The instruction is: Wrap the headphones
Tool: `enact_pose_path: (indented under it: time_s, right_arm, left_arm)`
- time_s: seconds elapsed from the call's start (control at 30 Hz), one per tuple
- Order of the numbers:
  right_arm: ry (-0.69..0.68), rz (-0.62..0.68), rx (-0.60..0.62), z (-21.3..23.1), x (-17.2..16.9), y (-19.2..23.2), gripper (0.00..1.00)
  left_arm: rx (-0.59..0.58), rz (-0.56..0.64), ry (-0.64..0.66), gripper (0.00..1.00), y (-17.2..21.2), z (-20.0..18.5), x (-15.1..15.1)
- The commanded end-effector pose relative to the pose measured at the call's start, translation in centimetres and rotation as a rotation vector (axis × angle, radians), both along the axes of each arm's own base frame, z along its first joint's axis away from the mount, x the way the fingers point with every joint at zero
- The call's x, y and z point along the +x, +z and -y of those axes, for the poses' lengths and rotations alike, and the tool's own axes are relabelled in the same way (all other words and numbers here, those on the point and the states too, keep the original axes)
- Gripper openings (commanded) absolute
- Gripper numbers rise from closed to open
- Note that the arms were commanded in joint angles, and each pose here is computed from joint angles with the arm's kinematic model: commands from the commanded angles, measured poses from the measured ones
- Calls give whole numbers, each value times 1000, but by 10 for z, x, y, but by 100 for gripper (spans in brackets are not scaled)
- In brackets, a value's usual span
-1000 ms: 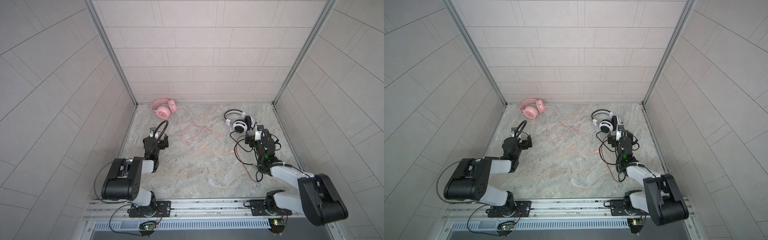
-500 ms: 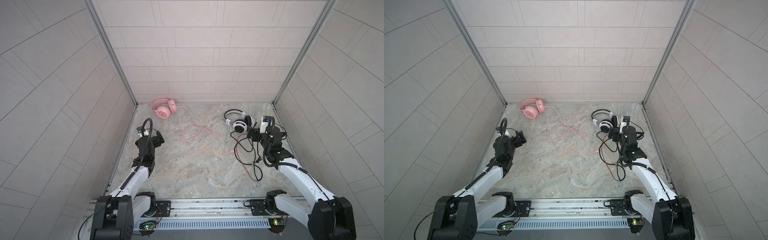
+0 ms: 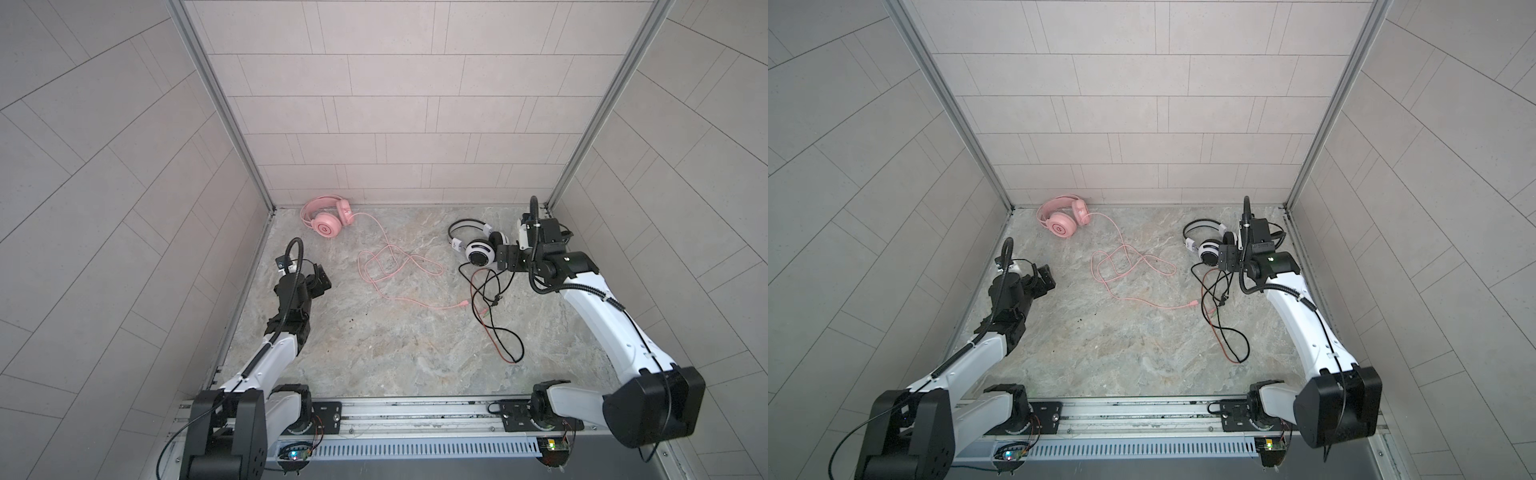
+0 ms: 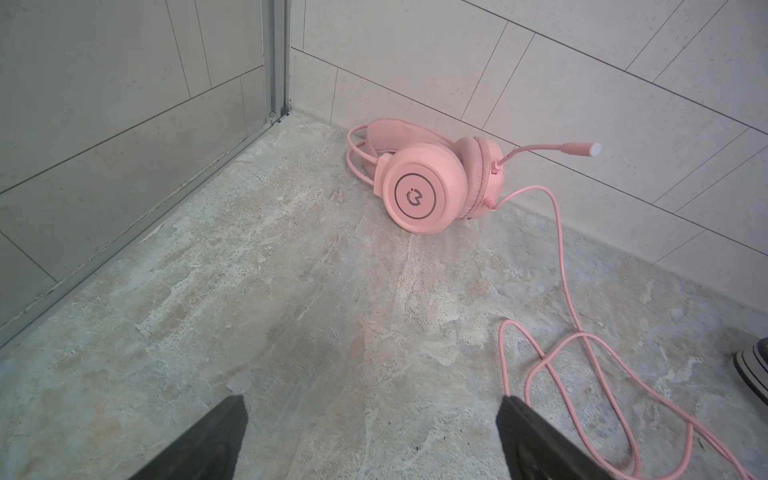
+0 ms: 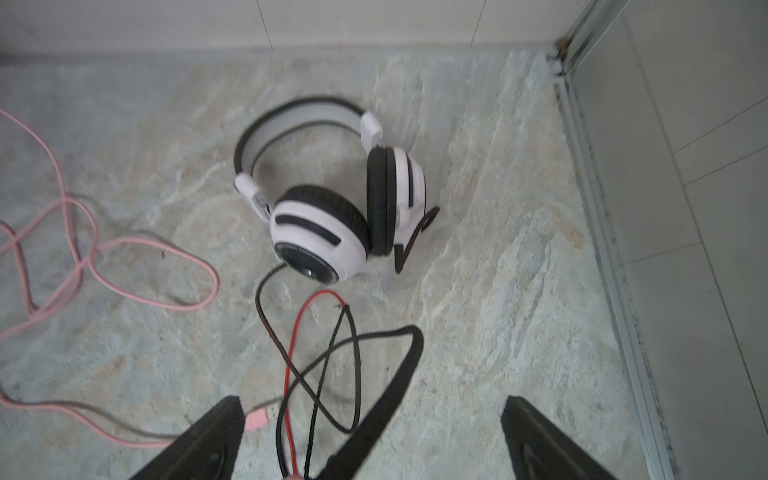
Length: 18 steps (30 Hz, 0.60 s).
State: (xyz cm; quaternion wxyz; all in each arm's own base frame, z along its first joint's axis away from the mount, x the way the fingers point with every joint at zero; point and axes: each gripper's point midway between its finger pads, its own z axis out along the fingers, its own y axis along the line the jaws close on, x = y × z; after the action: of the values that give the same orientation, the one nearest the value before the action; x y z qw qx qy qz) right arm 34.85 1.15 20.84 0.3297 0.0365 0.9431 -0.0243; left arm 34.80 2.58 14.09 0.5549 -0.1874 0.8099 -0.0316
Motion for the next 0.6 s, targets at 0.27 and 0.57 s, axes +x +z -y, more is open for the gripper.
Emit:
enact_pose_path:
  time_s: [0.27, 0.57]
  right_arm:
    - [29, -577, -333, 17, -71, -9, 99]
    - [-98, -681, -519, 55, -62, -46, 100]
  left_arm:
    - [-25, 22, -12, 100, 3, 2, 2]
    - [-56, 47, -30, 100, 2, 7, 3]
